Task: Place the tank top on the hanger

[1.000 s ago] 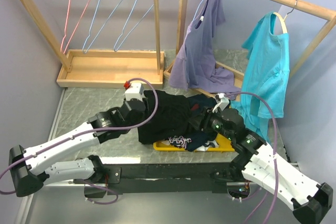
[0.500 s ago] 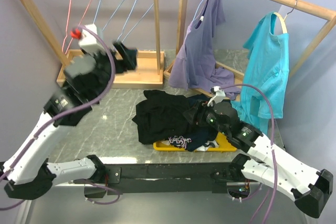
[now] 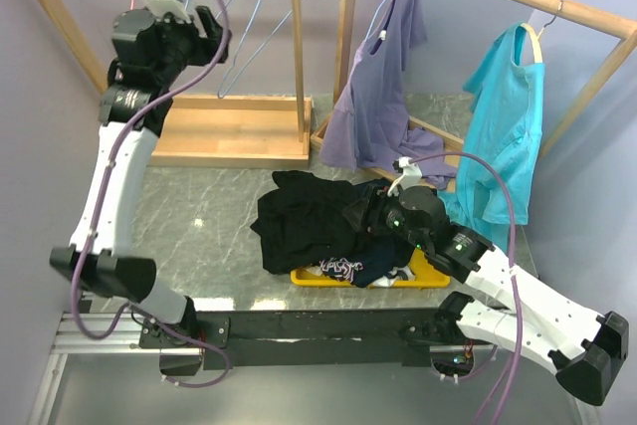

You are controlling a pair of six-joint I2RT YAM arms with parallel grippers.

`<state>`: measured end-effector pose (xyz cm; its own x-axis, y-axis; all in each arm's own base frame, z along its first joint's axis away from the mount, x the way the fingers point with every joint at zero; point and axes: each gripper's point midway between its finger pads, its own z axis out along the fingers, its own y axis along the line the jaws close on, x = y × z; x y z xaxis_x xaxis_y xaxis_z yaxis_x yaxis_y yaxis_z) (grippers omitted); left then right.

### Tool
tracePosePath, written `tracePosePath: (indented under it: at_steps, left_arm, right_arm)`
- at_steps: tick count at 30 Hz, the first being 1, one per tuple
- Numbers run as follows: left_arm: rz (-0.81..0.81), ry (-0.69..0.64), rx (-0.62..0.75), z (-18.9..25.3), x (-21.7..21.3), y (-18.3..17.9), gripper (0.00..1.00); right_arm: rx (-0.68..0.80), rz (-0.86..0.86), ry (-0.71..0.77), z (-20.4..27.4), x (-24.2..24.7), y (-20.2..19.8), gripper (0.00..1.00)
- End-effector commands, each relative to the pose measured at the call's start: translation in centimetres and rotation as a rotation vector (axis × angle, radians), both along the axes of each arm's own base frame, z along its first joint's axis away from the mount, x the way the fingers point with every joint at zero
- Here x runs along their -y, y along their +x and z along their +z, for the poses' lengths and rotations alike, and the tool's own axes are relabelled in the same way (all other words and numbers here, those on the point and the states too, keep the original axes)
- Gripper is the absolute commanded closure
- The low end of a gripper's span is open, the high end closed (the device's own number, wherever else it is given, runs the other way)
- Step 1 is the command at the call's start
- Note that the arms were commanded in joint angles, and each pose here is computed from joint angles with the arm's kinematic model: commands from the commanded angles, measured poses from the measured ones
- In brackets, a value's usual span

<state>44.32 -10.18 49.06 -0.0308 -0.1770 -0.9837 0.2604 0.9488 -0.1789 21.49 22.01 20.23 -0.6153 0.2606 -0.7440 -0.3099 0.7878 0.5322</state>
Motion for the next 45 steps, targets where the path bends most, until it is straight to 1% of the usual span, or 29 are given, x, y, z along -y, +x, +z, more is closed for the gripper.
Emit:
tracePosePath:
  at_steps: [1,6,10,17,18,20,21,22,28,31,32,34,36,40,41,44,45]
  left_arm:
    - [-0.268,0.092,0.080,1.5,3.9,-0.8,0.25]
    - [-0.290,0.102,0.063,0.4,4.1,0.3,0.26]
    - [-0.306,0.114,0.034,-1.3,4.5,1.8,0.28]
    - [-0.295,0.124,0.022,-2.4,4.6,3.9,0.38]
    - [-0.291,0.124,0.023,-2.4,4.6,4.1,0.42]
    - [-0.287,0.123,0.015,-2.8,4.6,4.5,0.45]
    - [-0.289,0.123,0.013,-2.9,4.7,4.6,0.51]
    - [-0.296,0.121,0.013,-3.0,4.8,4.7,0.53]
    - [-0.293,0.132,0.006,-3.6,5.5,5.1,0.54]
    - [-0.279,0.134,0.009,-3.7,5.7,5.4,0.58]
    - [-0.279,0.137,0.010,-3.7,6.2,5.3,0.62]
    - [-0.257,0.151,0.016,-3.8,6.2,5.5,0.63]
    - [-0.236,0.159,0.020,-3.7,6.4,5.7,0.70]
    - [-0.199,0.158,0.031,-3.4,6.0,6.1,0.78]
    - [-0.185,0.159,0.038,-3.2,5.9,6.3,0.85]
    - [-0.167,0.146,0.062,-2.4,5.8,6.2,0.97]
    - [-0.154,0.142,0.078,-1.8,5.6,5.9,0.99]
  right_arm:
    - [0.053,0.019,0.022,2.6,-0.8,0.4,0.29]
    - [0.059,0.012,0.028,2.6,-0.8,0.5,0.30]
    - [0.063,0.014,0.035,2.7,-0.8,0.3,0.30]
    - [0.068,0.011,0.029,2.9,-0.5,0.2,0.31]
    - [0.070,0.009,0.030,3.0,-0.5,0.2,0.31]
    - [0.072,0.011,0.034,3.1,-0.6,0.1,0.31]
    - [0.072,0.011,0.034,3.1,-0.6,0.2,0.31]
    - [0.073,0.009,0.033,3.0,-0.5,0.2,0.31]
    - [0.069,0.008,0.025,2.8,-0.7,0.4,0.31]
    - [0.073,0.008,0.024,2.8,-0.8,0.5,0.31]
    - [0.073,0.008,0.024,2.8,-0.8,0.5,0.31]
    - [0.071,0.008,0.021,2.8,-0.8,0.5,0.31]
    - [0.069,0.008,0.016,2.7,-0.8,0.5,0.31]
    - [0.070,0.005,0.015,2.8,-0.7,0.6,0.31]
    - [0.071,0.005,0.016,2.9,-0.7,0.6,0.31]
    - [0.070,0.010,0.010,2.9,-0.8,0.5,0.31]
    - [0.072,0.005,0.010,3.0,-0.7,0.6,0.31]
